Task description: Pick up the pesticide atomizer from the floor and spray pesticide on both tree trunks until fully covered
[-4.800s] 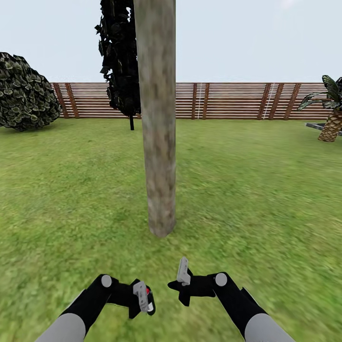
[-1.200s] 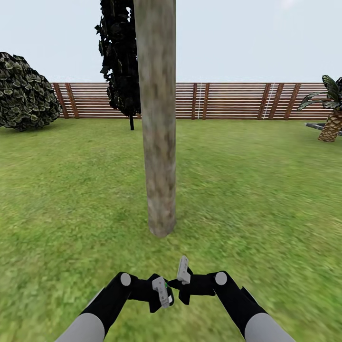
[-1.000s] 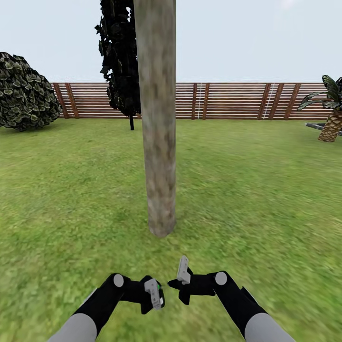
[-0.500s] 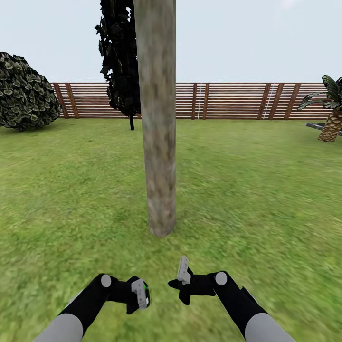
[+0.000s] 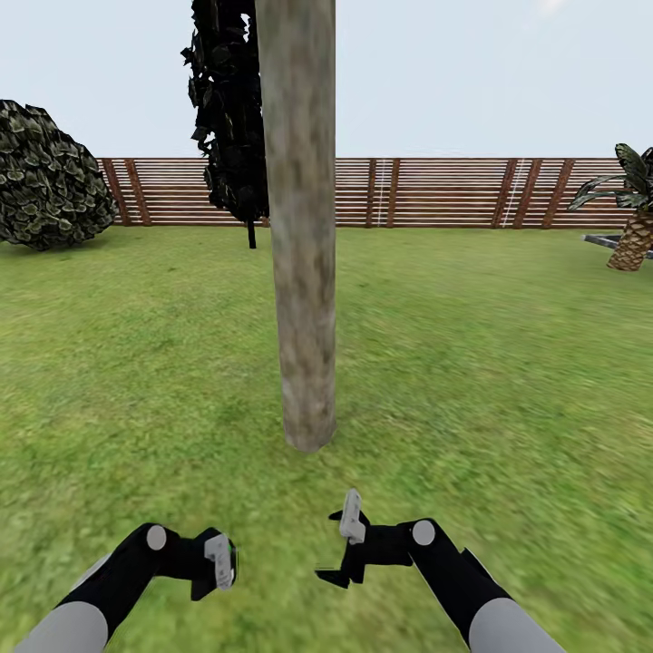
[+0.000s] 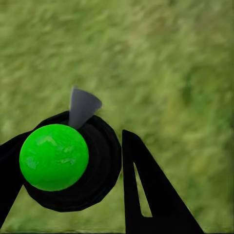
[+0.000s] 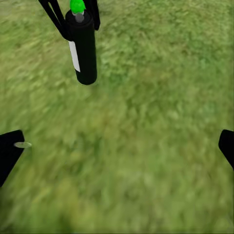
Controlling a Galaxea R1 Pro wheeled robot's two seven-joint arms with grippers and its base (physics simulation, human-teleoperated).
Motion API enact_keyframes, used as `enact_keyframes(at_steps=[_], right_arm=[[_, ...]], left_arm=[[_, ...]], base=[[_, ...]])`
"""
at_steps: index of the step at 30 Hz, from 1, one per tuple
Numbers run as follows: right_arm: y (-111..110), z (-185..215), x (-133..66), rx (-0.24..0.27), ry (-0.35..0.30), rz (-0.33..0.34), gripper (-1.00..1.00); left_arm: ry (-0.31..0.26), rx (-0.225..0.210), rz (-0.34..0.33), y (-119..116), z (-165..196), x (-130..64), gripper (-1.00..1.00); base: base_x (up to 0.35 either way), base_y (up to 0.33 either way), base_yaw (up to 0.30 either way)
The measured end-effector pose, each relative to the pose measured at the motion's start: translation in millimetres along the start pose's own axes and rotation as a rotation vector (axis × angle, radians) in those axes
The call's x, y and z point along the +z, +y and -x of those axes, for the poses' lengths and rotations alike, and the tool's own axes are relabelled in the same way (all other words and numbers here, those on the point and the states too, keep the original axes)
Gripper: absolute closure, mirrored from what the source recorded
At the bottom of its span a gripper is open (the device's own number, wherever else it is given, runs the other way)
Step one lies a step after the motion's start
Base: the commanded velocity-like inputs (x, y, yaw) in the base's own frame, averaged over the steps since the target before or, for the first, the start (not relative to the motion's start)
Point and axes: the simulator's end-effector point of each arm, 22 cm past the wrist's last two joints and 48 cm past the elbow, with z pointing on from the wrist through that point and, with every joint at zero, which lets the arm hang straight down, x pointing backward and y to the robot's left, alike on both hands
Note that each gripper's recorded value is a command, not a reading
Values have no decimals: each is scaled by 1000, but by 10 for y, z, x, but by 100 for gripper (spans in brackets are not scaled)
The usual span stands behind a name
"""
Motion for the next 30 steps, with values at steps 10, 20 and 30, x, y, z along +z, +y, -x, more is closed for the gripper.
enact_keyframes(at_steps=[10,20,30], right_arm=[[-972,-1056,-791,83,165,-422,-100],[-1606,-2338,-2357,430,342,-1246,-100],[-1588,-2521,-2839,526,325,-1460,-100]], left_arm=[[43,-191,329,760,-324,-250,100],[59,-663,667,1154,-821,-438,100],[81,-920,605,968,-777,-306,100]], base=[[0,0,0],[0,0,0],[108,0,0]])
